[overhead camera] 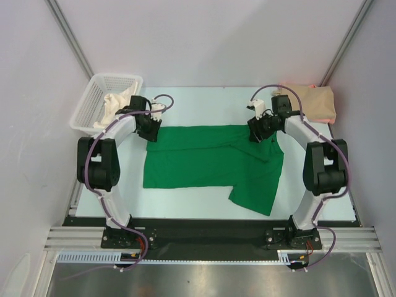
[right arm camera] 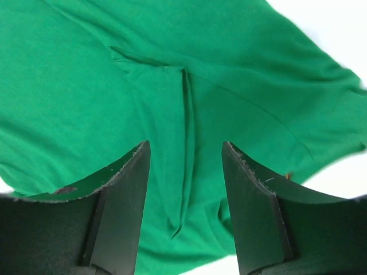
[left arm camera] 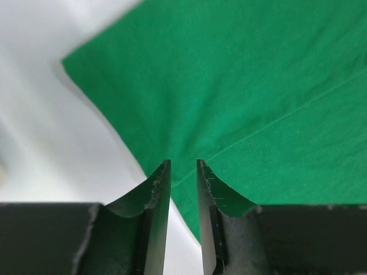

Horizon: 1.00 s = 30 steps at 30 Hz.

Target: Fold and stack the t-shirts

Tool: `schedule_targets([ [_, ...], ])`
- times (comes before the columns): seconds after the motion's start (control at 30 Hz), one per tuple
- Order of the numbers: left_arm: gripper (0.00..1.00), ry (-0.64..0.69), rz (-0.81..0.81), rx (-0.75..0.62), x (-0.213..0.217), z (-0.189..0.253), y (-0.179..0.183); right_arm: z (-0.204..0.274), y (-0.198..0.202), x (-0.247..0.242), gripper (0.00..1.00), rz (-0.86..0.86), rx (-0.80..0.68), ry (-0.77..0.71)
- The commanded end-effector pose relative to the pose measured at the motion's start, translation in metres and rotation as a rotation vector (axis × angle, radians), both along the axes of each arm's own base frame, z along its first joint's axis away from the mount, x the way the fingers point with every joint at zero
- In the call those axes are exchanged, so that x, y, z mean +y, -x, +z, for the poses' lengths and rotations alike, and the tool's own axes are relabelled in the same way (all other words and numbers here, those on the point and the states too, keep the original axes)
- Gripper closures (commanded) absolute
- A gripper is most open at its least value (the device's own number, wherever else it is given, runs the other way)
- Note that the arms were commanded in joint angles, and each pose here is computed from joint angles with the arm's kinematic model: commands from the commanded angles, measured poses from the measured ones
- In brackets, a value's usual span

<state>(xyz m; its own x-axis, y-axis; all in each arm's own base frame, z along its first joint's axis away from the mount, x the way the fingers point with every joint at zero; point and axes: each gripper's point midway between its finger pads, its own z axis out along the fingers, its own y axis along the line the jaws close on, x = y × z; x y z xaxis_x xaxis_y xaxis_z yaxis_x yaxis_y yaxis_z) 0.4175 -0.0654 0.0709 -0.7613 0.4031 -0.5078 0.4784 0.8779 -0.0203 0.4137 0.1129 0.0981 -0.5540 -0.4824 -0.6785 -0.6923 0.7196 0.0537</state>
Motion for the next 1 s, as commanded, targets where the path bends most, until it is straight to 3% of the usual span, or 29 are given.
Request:
schedule_targets([
  [0.0, 0.72, 0.034, 0.003, 0.022, -0.003, -0.002, 0.002, 0.002, -0.007, 0.011, 0.42, 0.079, 0.046, -0.043],
  [0.6, 0.75, 0.005, 0.016, 0.024, 0.004, -0.005, 0.020, -0.048, -0.046, 0.019, 0.52, 0.060, 0.079, 0.005],
  [0.83, 0.75, 0.006, 0.016, 0.011, 0.005, -0.002, 0.025, -0.044, -0.037, 0.029, 0.55, 0.094, 0.076, 0.015],
  [0.97, 0.75, 0.016, 0.013, 0.000, 0.003, 0.002, 0.024, -0.041, -0.011, 0.042, 0.57, 0.130, 0.101, 0.016],
])
